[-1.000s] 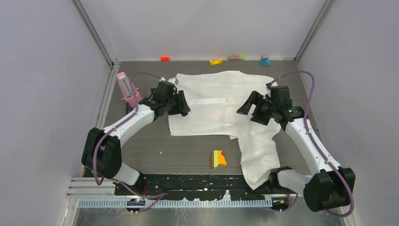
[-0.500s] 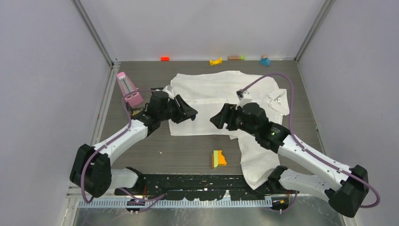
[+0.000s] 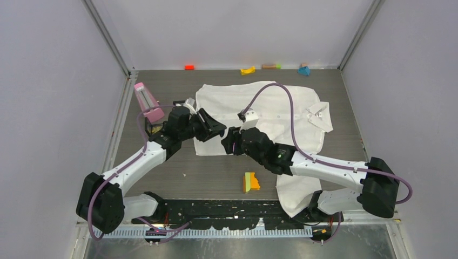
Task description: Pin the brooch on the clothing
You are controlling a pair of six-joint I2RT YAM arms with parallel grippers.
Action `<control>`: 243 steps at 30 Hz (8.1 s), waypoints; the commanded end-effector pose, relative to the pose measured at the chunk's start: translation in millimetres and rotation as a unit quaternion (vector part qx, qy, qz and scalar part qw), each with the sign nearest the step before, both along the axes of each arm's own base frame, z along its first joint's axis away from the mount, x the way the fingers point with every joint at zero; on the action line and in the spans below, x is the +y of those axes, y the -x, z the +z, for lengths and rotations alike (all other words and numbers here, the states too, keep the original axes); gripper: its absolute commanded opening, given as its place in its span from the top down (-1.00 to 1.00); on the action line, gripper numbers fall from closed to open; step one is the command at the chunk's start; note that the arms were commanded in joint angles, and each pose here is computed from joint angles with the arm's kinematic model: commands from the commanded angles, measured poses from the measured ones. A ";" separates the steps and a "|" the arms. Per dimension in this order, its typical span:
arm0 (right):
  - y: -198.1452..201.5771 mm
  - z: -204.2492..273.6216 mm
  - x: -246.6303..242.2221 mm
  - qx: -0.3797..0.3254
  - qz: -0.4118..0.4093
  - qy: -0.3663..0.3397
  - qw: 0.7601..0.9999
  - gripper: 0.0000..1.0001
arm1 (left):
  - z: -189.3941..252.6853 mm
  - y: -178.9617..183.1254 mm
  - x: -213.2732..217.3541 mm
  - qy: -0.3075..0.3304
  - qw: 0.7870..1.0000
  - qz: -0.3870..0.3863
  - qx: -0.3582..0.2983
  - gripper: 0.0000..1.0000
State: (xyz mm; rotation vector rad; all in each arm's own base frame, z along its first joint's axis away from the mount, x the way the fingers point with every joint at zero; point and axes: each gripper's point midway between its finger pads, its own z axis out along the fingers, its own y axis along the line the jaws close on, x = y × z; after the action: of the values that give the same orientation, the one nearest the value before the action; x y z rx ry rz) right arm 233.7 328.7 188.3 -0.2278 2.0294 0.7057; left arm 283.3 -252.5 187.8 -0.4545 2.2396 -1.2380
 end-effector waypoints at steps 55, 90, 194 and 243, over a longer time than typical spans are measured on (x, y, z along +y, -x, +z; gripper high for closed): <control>-11.7 4.1 7.1 -0.225 0.055 0.245 0.941 0.99 | 5.5 27.3 8.3 -0.022 0.998 -0.009 0.050 -0.84; -2.9 0.1 17.0 -0.268 0.010 0.311 0.912 0.31 | -5.7 31.8 5.4 0.007 0.999 -0.009 0.049 1.00; 87.7 97.1 6.6 0.078 0.299 -0.237 0.921 0.99 | 75.1 155.3 5.0 0.040 0.857 -0.446 -0.255 -0.97; 29.5 244.5 -49.9 -0.179 0.099 -0.424 0.882 0.99 | 232.5 83.3 -33.0 0.276 0.873 -0.167 -0.366 0.31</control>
State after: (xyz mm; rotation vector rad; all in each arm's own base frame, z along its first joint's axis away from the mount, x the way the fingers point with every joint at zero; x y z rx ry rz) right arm 215.1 288.2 406.5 -0.0430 1.3161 1.4424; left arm 204.3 -285.3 389.4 0.1825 1.4427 -1.8459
